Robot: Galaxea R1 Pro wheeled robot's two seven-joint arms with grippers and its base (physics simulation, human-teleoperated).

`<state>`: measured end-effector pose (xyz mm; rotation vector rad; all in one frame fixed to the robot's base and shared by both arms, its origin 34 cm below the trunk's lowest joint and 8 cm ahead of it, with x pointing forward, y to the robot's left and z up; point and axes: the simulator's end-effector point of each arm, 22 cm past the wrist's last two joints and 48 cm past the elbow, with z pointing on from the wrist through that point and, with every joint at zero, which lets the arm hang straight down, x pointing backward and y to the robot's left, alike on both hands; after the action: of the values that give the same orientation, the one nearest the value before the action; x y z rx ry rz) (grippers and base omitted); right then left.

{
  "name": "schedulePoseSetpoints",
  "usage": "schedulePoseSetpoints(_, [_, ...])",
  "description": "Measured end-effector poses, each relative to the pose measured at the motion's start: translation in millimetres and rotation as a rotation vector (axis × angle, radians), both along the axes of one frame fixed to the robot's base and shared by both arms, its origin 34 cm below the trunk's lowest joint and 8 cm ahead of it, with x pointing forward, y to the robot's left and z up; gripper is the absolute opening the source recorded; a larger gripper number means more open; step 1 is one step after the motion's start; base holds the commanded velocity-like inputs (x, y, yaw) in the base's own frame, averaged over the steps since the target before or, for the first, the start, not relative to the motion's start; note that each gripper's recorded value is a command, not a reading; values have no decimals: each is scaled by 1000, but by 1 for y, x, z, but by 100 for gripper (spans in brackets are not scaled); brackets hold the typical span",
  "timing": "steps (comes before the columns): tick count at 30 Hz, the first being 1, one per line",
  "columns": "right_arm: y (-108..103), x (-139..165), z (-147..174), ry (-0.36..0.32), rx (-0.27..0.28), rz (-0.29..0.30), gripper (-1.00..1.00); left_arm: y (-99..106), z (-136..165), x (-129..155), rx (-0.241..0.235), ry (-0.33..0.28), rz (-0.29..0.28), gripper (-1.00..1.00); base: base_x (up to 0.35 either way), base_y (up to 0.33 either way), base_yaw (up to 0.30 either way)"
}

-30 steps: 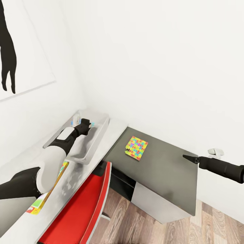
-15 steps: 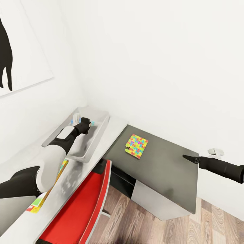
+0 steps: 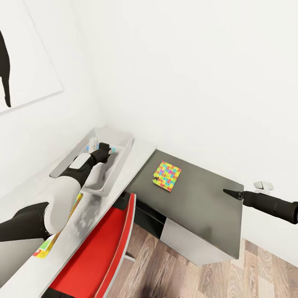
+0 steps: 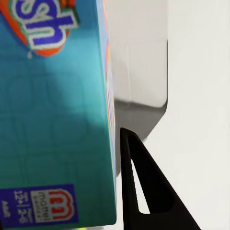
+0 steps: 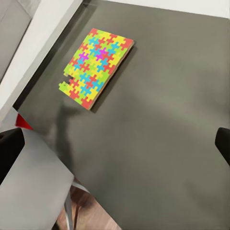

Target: Put all the toys in the child's room - the three board games (two on the bed and one on the table), the two jigsaw puzzles on the table, and the tennis ball on the table - inside the toy box on the table in the child's room.

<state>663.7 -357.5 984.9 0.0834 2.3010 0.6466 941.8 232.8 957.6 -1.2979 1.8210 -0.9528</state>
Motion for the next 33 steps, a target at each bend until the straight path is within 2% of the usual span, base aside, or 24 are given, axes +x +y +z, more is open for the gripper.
schedulePoseSetpoints(25, [0,-1,-23,41,0,1,100,1,-34,-2,4,40,-1,-100,0,0,0])
schedulePoseSetpoints(33, [1,-2,-30,54,1,1,100,2,-19,13,11,20,-2,-100,0,0,0])
